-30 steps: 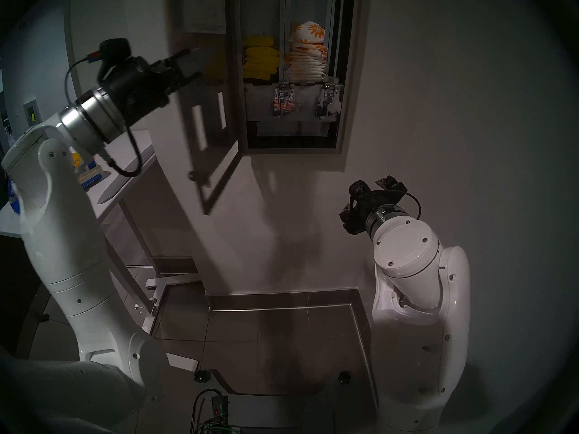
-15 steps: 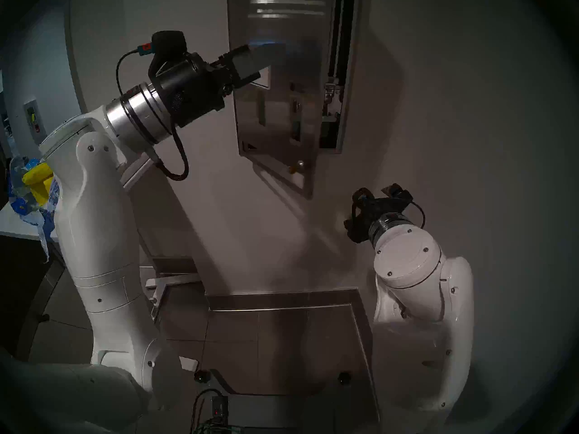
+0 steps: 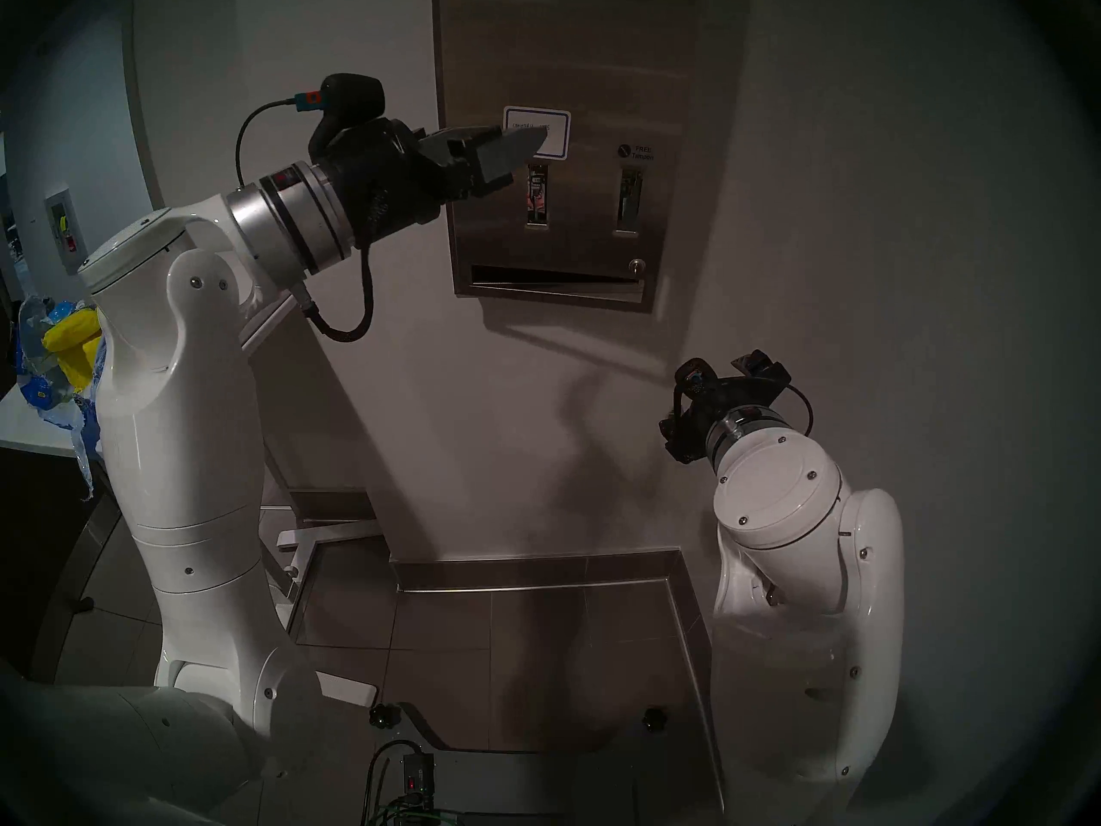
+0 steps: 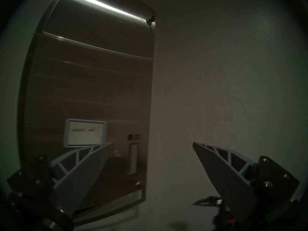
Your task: Open the dispenser door, put the pads inside, close the door
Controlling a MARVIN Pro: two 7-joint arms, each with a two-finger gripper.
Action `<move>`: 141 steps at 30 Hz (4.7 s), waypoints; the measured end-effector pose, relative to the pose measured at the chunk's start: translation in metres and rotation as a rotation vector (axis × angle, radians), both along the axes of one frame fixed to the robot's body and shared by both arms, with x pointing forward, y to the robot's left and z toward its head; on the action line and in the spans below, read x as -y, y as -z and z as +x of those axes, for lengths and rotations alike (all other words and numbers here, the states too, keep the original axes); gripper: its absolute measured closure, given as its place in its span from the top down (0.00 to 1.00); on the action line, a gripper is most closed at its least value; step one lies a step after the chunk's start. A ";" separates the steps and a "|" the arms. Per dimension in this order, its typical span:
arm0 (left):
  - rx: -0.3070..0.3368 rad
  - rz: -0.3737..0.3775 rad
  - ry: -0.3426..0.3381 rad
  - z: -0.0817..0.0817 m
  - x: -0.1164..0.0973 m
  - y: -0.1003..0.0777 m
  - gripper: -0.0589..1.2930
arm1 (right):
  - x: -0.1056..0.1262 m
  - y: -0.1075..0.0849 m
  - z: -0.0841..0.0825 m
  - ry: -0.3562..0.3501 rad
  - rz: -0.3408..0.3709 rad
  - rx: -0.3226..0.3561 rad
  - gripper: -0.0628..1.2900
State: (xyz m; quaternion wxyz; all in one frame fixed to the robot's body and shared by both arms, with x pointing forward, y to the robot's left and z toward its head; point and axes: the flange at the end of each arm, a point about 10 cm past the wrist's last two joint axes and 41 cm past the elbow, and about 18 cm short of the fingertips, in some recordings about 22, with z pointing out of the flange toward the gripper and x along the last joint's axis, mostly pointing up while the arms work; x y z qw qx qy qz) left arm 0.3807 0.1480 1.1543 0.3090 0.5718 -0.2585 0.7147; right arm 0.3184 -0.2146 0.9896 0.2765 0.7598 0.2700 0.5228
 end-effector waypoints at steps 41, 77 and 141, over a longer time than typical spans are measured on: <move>0.168 0.317 -0.808 0.036 -0.015 0.115 0.99 | -0.027 -0.072 0.018 -0.315 0.063 0.284 0.97; 0.207 0.286 -0.887 0.030 -0.010 0.136 0.99 | -0.052 -0.139 0.065 -0.421 0.092 0.503 0.02; 0.219 0.276 -0.911 0.030 -0.008 0.138 0.99 | -0.069 -0.193 0.199 -0.322 -0.015 0.553 0.02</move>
